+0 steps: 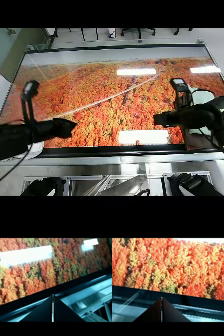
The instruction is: Fold the shirts.
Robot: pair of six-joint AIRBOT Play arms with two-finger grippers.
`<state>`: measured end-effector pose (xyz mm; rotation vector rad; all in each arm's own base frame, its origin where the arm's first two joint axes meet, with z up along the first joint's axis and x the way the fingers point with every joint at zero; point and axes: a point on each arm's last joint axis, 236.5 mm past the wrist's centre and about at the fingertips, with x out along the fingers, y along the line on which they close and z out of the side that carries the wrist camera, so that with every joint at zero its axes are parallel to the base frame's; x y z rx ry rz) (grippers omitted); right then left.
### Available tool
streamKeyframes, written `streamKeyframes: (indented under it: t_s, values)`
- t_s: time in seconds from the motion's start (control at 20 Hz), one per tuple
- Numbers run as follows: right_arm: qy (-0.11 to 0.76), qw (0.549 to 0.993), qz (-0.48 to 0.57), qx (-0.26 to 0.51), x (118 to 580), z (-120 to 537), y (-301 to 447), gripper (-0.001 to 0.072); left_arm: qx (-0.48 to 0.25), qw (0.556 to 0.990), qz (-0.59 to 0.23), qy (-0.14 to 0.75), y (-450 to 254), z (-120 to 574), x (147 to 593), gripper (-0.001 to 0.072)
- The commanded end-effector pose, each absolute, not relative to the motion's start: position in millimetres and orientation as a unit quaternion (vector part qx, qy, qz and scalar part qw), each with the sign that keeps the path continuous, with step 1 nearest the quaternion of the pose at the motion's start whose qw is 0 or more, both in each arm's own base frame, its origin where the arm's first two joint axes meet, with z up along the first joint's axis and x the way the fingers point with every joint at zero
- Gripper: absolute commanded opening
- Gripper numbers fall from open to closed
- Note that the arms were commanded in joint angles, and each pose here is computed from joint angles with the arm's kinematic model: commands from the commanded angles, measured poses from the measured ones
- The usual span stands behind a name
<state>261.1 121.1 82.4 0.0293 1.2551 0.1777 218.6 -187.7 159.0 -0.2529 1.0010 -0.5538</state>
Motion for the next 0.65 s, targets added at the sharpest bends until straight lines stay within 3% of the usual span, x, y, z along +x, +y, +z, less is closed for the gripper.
streamKeyframes:
  t_s: [0.0, 0.6]
  values:
    - [0.591, 0.801, 0.097, -0.012, 253.2, 72.5, 137.1, 0.0018, -0.135, 0.828, -0.267, 0.474, -200.3, 134.6, 202.8, 0.0022]
    - [0.596, 0.797, 0.095, -0.011, 251.2, 71.2, 136.9, 0.0018, -0.138, 0.831, -0.270, 0.467, -200.0, 136.7, 201.9, 0.0022]
